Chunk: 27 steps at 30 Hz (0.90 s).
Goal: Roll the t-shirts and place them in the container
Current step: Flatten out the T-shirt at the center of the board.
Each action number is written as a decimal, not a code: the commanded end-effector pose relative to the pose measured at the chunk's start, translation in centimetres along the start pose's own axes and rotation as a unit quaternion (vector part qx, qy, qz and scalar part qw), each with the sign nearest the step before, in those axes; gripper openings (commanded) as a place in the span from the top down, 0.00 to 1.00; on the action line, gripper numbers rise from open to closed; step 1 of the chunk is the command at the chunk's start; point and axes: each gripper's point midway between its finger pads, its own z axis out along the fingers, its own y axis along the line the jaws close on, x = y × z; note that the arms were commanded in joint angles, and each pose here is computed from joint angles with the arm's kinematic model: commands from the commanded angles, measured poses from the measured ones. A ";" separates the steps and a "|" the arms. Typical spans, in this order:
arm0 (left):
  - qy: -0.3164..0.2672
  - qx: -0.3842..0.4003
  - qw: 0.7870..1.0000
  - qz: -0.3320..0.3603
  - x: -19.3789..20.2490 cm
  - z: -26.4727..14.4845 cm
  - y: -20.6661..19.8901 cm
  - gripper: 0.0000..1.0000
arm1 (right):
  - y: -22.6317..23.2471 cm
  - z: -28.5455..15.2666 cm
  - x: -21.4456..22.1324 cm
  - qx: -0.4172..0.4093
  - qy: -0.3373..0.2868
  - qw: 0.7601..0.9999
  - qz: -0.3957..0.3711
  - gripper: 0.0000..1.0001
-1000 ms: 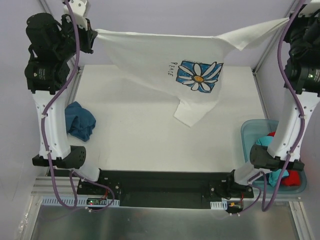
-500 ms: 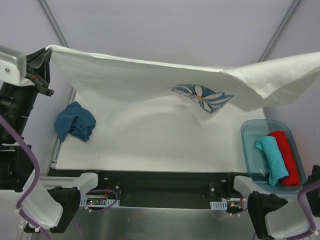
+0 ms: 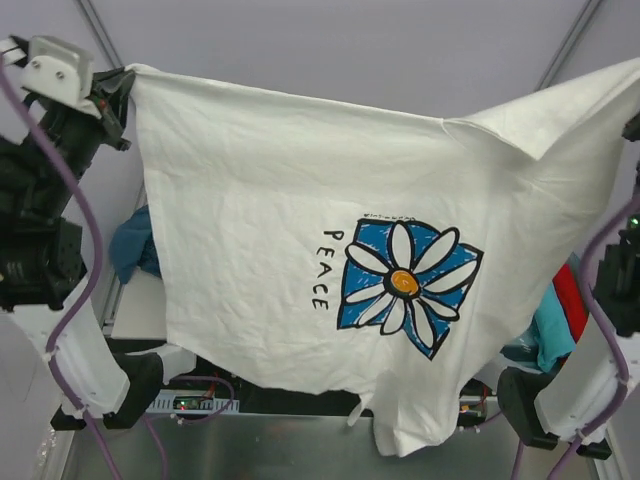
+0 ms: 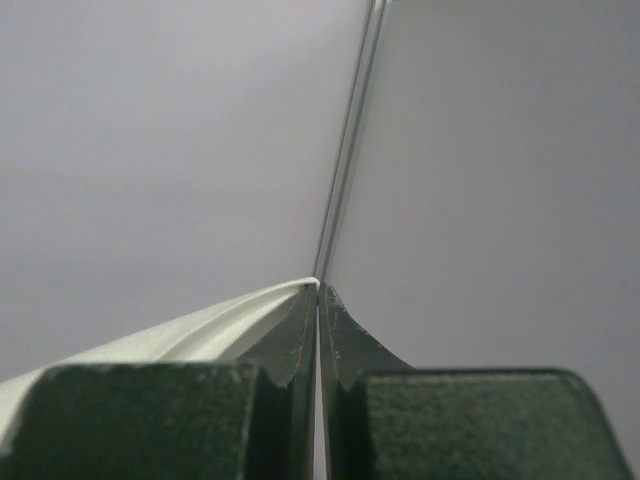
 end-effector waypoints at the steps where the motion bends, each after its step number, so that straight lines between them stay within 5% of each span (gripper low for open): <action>1: 0.100 0.088 0.990 -0.047 10.4 6.2 -1.9 1.00 | 3.7 5.9 9.9 -0.038 0.078 0.996 -0.009 0.99; 7: 0.246 0.229 0.933 -0.126 27.0 9.5 -7.8 1.00 | 15.3 6.3 29.0 -0.193 0.249 0.949 -0.023 0.99; 16: 0.424 0.248 0.847 -0.200 48.1 13.2 -11.4 1.00 | 26.2 4.8 52.7 -0.260 0.446 0.854 -0.065 0.99; 23: 0.474 0.200 0.839 -0.174 54.8 15.3 -10.1 1.00 | 29.4 8.4 60.3 -0.250 0.485 0.831 -0.108 0.99; 27: 0.478 0.179 0.844 -0.164 57.0 17.0 -9.1 1.00 | 29.9 13.2 60.4 -0.212 0.440 0.865 -0.116 0.99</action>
